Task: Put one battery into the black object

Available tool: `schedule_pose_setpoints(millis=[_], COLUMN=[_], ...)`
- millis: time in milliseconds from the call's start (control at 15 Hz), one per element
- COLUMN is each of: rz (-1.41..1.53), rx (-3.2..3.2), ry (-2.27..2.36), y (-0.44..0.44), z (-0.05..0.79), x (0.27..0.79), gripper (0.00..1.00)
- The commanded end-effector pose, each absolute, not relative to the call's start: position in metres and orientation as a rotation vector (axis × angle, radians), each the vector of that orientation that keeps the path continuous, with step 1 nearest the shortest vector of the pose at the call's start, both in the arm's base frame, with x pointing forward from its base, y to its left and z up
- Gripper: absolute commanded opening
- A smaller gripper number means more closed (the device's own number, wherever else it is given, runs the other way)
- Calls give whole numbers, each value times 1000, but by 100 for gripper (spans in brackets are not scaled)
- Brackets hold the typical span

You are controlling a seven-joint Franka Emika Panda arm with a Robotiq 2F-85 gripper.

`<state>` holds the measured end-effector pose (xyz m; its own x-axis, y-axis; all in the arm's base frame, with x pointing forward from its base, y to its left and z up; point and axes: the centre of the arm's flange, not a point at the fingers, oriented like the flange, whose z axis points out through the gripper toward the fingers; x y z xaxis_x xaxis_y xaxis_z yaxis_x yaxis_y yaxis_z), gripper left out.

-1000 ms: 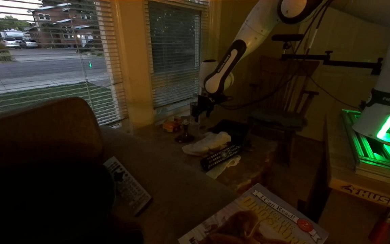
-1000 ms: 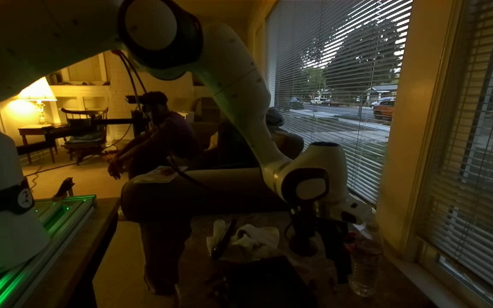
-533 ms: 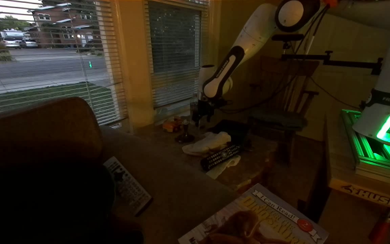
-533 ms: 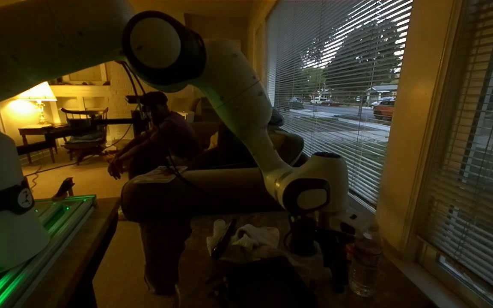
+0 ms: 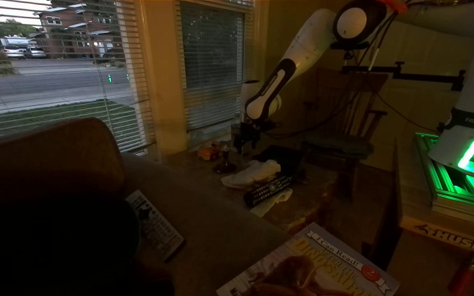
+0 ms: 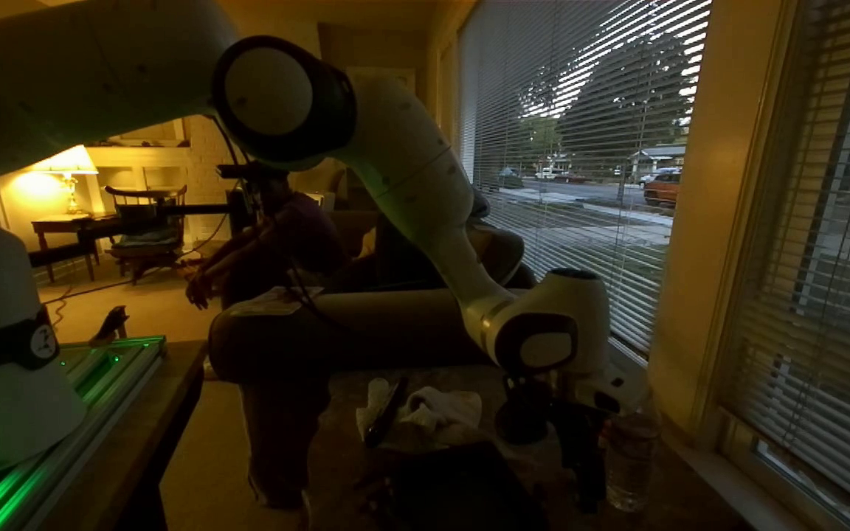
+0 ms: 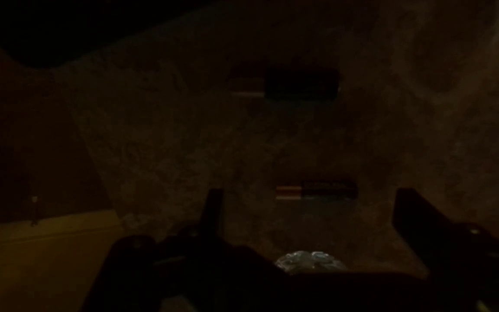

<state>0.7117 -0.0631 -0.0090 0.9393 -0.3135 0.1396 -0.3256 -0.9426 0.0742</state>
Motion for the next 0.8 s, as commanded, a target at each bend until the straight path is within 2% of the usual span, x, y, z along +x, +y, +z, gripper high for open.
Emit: schedule_pose_setpoints(millis=[0,133,267,333,400,533,600,667,733], rz=[190,188,185,186,186,188,189,190,188], rx=[3019,3027,3030,3031,3032,3038,3039,3039,3039], ry=[-539,-547,-552,-554,-558,-563,-564,-566,-568], y=[-63,-64,-63,-63,-63,-61,-61,-61,-61], z=[-17,-18,-20,-20,-20,-19,-19,-20,-20], x=[724,724,724,724,724,725,725,725,725], gripper=[75,70,54,53,39,33,39,39,26])
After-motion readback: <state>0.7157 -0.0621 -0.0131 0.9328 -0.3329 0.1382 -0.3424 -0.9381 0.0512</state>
